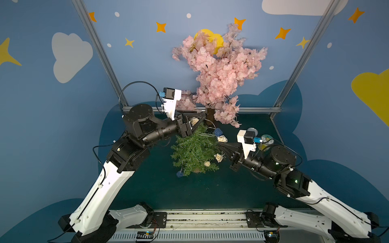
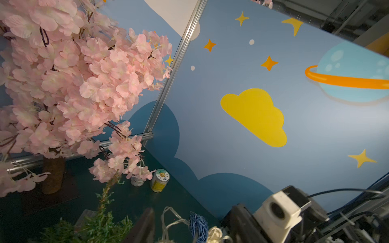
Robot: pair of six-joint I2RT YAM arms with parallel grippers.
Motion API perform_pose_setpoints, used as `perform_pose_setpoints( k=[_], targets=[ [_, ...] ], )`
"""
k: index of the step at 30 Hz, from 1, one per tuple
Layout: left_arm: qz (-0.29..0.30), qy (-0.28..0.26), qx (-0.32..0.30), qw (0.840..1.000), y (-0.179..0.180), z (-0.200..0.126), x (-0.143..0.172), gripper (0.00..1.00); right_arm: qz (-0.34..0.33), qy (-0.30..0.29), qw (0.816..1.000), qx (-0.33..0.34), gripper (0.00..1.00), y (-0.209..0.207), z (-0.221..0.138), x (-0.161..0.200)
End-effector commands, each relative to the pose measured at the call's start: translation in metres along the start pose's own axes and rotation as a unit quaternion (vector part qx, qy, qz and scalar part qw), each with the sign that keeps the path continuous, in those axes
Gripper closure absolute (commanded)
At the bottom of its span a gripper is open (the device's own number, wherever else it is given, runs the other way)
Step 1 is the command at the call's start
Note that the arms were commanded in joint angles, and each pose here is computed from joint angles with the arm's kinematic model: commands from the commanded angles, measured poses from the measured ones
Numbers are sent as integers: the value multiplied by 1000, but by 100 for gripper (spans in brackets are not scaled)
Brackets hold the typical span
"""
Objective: Remove string lights from the small christmas tree
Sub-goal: Remove the light string from the Christmas tree.
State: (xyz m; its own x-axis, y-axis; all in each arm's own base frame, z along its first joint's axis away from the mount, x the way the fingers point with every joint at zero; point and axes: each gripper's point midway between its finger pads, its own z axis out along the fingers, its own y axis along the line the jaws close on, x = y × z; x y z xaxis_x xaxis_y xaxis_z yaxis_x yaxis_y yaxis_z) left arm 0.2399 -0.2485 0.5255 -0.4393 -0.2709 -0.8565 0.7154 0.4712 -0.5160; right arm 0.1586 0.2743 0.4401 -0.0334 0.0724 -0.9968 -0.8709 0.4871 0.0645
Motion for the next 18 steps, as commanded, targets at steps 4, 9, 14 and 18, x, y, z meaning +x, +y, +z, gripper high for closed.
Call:
perform_pose_setpoints(
  k=[4,9,14,18],
  targets=[
    [9,13,-42,999,15,-10,13,2,13,52,996,69,100,-38,-11,1],
    [30,12,-90,995,29,-22,15,1,26,77,993,83,100,-58,-5,-2],
    [49,14,-121,991,37,-33,17,1,25,82,992,97,100,-77,0,-14],
    [64,23,-144,987,45,-38,21,1,26,75,992,97,100,-90,6,-31]
  ],
)
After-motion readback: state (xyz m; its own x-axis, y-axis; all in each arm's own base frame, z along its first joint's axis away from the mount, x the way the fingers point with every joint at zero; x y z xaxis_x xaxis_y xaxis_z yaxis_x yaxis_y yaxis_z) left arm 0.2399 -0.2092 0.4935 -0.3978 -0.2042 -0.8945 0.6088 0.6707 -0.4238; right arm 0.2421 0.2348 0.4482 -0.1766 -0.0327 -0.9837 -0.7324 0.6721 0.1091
